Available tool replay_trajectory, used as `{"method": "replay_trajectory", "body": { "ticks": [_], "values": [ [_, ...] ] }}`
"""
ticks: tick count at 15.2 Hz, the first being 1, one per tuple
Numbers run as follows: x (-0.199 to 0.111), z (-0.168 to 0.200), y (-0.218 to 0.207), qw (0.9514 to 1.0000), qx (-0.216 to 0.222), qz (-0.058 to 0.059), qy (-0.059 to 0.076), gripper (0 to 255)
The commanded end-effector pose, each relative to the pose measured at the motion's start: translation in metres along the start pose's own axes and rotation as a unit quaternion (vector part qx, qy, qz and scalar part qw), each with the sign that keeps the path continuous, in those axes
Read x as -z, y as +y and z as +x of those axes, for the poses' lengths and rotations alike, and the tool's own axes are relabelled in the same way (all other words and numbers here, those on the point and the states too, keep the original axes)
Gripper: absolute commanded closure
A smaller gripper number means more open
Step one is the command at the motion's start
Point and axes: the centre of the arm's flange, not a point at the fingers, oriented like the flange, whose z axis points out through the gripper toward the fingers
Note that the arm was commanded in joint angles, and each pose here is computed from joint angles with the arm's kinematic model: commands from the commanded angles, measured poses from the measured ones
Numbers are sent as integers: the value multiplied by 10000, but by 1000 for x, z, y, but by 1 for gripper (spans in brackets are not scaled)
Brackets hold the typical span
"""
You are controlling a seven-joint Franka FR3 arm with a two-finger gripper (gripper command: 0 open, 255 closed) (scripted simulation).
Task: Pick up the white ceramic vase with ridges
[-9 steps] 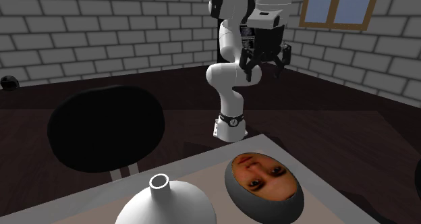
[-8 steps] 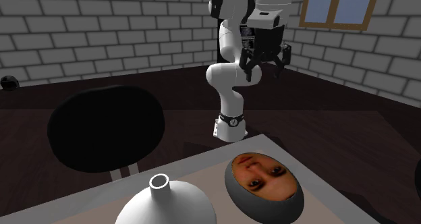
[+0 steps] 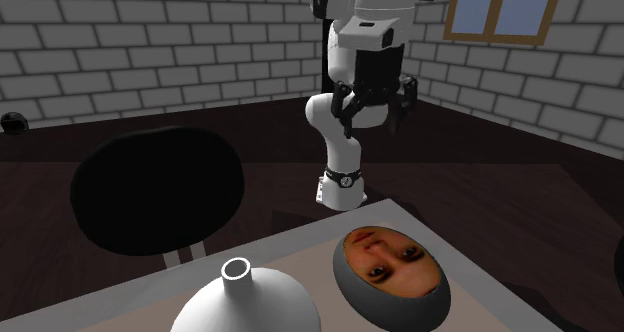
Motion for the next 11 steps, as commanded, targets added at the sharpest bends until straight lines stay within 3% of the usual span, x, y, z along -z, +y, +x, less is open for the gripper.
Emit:
{"method": "replay_trajectory", "body": {
  "ticks": [1, 11],
  "values": [
    [-1, 17, 16, 10000, 0, -15, 32, 0],
    [5, 106, 106, 9998, -20, -79, 197, 0]
  ]
}}
